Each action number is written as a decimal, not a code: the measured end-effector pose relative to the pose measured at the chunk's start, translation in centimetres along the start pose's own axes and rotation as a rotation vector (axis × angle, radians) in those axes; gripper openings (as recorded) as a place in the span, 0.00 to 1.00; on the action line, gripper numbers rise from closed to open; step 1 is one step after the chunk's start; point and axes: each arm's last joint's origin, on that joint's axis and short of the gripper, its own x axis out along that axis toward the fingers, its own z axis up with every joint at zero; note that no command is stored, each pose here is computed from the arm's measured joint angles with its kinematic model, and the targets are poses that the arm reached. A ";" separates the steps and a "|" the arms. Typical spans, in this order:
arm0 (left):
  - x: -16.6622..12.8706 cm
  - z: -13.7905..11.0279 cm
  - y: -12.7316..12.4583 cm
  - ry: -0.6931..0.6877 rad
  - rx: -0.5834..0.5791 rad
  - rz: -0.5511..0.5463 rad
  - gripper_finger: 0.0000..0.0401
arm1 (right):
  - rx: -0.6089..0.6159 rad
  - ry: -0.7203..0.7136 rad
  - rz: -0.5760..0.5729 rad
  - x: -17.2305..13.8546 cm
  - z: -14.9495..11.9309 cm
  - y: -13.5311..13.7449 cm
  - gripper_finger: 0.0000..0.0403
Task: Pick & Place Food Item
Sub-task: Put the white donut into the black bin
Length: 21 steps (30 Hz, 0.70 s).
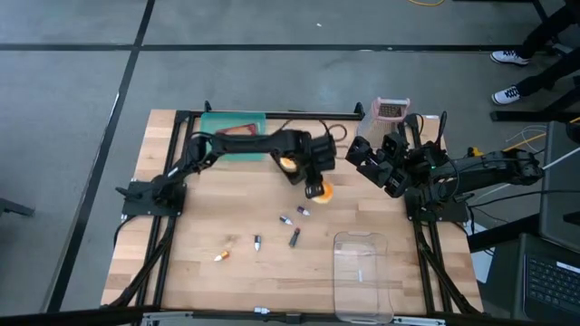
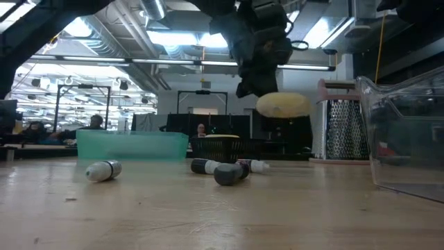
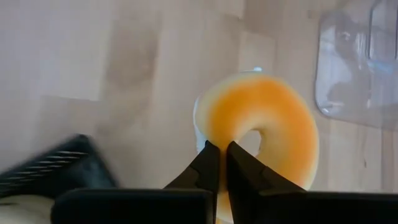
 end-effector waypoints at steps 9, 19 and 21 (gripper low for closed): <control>-4.0 0.2 6.4 0.023 -0.087 0.090 0.02 | -0.008 0.000 0.000 0.0 0.0 0.0 0.57; -8.5 0.6 10.7 -0.151 -0.139 0.041 0.02 | -0.012 0.029 0.039 0.0 -0.1 0.1 0.57; -9.6 0.9 11.1 -0.208 -0.147 0.027 0.02 | -0.012 0.032 0.038 0.0 -0.1 0.1 0.57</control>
